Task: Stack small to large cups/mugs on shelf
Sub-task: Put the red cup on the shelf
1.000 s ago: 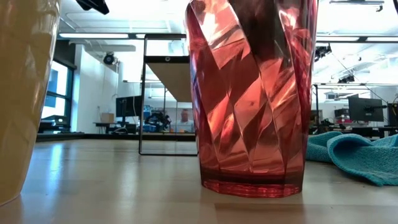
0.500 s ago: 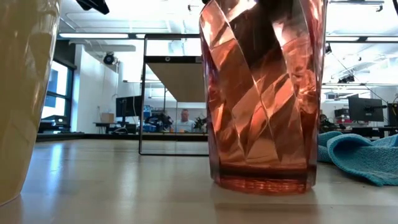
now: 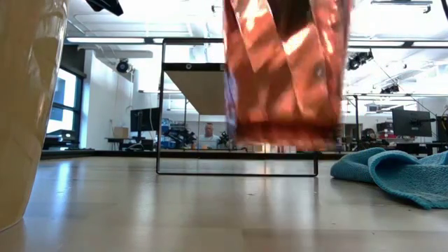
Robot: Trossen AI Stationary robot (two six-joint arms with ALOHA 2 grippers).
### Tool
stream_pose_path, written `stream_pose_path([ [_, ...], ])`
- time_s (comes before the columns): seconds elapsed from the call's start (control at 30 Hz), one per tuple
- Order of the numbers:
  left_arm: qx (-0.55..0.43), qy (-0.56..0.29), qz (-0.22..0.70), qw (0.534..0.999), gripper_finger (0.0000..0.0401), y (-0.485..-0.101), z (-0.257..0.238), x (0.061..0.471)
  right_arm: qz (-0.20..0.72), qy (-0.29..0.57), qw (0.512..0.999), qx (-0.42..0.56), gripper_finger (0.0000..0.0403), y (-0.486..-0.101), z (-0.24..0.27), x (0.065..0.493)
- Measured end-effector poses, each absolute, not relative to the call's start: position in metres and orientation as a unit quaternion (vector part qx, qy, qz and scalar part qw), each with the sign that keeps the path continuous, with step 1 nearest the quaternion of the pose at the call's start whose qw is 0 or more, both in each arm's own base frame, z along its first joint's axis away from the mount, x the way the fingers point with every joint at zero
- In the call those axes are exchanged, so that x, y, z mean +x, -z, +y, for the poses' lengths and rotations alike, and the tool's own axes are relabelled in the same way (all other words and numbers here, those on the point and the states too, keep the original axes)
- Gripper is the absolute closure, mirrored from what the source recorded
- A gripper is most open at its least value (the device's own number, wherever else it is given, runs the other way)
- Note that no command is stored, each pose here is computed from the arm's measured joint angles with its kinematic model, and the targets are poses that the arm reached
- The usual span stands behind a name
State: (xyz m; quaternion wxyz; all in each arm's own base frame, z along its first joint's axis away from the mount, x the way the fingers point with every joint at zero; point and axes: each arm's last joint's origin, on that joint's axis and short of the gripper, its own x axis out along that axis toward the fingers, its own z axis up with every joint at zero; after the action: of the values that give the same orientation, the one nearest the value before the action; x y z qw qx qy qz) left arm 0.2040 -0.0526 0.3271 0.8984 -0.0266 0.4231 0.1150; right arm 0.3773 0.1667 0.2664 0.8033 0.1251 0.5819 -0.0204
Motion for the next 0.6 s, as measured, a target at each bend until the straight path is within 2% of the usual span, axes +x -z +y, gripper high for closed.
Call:
stream_pose_path([
  [0.27, -0.027, -0.115, 0.423, 0.898, 0.0304, -0.327, -0.053, 0.204, 0.561, 0.022, 0.818, 0.123, 0.0402, -0.321, 0.156, 0.377],
  [0.6, -0.026, -0.115, 0.423, 0.898, 0.0304, -0.327, -0.053, 0.204, 0.53, 0.001, 0.83, 0.175, 0.0402, -0.384, 0.123, 0.373],
])
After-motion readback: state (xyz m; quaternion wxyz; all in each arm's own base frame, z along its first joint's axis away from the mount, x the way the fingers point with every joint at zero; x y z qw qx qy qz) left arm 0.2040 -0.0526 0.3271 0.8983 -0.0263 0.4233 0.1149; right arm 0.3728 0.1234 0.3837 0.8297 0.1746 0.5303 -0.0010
